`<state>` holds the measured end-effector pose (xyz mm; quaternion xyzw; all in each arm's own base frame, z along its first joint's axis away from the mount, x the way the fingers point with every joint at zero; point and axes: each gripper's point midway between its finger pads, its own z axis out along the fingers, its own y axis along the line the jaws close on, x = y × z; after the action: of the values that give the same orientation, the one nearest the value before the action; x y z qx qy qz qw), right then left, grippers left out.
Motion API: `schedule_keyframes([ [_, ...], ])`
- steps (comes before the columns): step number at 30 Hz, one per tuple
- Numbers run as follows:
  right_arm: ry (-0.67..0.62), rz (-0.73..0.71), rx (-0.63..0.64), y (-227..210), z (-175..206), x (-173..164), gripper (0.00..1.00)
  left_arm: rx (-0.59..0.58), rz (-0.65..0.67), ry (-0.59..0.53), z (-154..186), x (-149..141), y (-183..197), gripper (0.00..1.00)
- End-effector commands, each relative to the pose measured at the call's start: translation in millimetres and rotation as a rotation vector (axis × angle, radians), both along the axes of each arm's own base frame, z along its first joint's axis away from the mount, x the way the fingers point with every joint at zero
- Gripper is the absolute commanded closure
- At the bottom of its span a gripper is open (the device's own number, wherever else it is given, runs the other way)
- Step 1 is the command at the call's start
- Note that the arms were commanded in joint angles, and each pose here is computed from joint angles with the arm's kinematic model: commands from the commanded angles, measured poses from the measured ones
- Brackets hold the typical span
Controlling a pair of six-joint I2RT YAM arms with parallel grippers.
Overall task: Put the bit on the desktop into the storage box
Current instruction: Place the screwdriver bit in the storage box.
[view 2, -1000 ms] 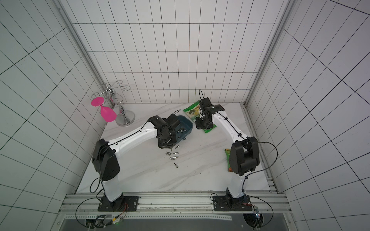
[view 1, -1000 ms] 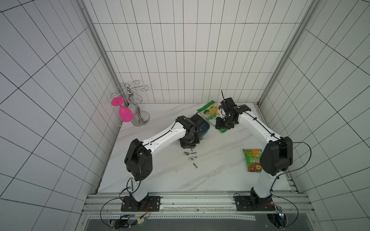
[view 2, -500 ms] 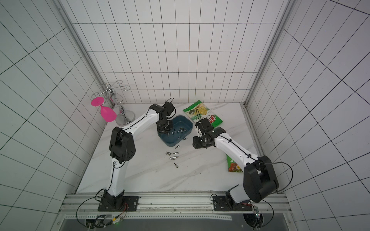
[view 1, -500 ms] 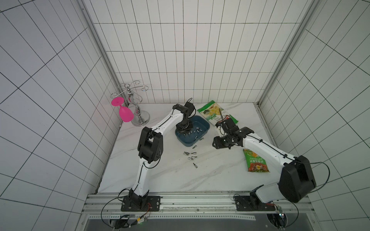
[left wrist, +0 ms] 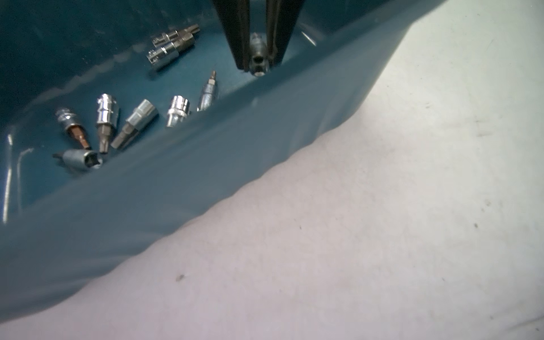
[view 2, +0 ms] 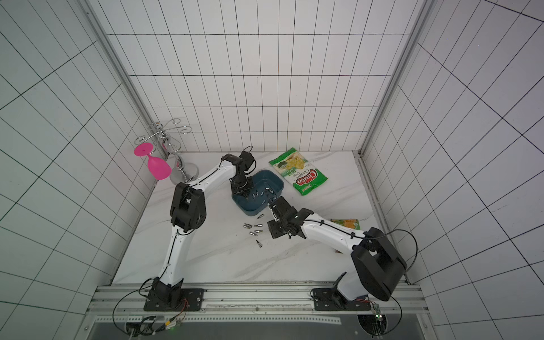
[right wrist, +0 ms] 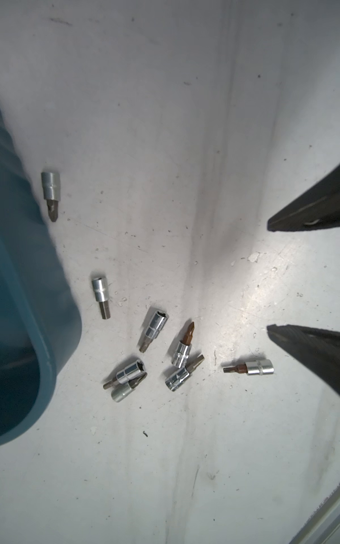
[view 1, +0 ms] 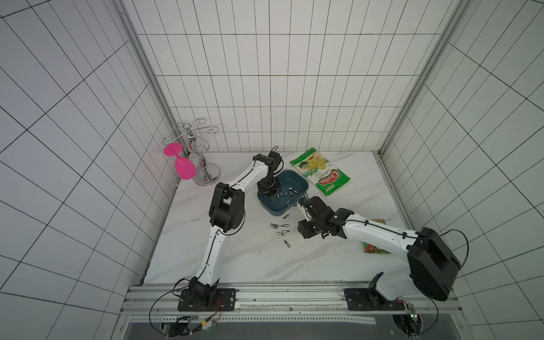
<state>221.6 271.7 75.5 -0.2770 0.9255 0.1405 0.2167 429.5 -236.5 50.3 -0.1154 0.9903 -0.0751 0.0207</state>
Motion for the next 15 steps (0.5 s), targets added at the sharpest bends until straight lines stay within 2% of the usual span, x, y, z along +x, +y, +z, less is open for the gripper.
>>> schedule_keyframes([
  [1, -0.069, -0.011, 0.023, 10.8, 5.7, 5.5, 0.45, -0.017, -0.021, -0.013, -8.1, 8.3, -7.4, 1.00],
  [15, -0.063, 0.090, -0.030, 36.3, -8.1, -10.8, 0.45, -0.042, -0.017, -0.003, -16.4, 13.0, -13.6, 1.00],
])
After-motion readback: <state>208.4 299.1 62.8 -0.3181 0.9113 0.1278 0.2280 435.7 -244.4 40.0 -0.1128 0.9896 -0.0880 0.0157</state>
